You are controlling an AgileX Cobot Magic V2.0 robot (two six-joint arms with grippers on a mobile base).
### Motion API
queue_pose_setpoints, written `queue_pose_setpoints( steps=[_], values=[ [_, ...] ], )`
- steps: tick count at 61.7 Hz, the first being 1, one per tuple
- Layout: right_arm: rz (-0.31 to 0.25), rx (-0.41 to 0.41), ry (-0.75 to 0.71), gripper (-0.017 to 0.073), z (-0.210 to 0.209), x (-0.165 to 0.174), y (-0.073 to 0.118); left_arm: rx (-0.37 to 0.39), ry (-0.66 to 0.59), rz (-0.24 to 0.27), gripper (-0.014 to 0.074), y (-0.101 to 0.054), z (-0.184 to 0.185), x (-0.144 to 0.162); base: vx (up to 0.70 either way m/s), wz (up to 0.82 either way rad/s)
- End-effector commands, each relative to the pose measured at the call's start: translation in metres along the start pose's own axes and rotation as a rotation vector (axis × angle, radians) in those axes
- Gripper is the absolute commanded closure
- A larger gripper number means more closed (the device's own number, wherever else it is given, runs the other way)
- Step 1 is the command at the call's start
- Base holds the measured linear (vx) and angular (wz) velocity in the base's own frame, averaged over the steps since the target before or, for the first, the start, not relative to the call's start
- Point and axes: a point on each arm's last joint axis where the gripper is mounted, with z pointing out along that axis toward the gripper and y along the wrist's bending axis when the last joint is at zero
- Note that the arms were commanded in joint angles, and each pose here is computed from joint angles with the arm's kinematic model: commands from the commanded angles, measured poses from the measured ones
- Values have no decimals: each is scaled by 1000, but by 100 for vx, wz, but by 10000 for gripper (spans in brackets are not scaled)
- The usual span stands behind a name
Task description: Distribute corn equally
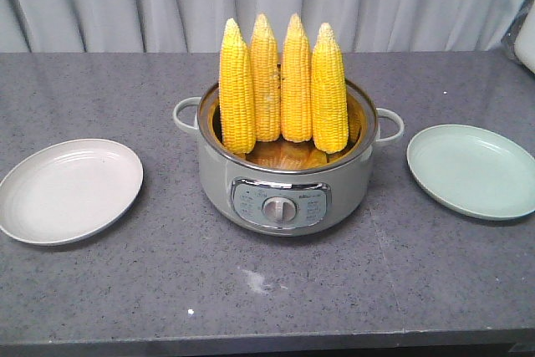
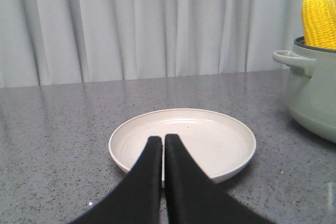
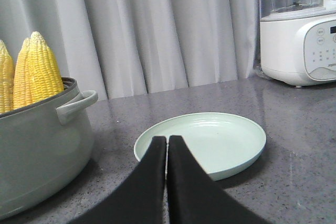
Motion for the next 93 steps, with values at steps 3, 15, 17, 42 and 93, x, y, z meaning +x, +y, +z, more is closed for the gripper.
queue_pose_setpoints(
  steps=[3,15,17,42,93],
  values=[
    [-8,2,-69,564,-1,-4,0,-9,-89,-13,600,1,-2,-7,0,0],
    [-8,2,-69,564,-1,-4,0,-9,-89,-13,600,1,-2,-7,0,0],
    [-8,2,-69,564,-1,-4,0,-9,-89,-13,600,1,-2,-7,0,0],
    [-8,2,-69,564,-1,-4,0,-9,-89,-13,600,1,-2,-7,0,0],
    [22,2,-69,564,-1,-4,0,-9,-89,-13,600,1,-2,-7,0,0]
  ],
)
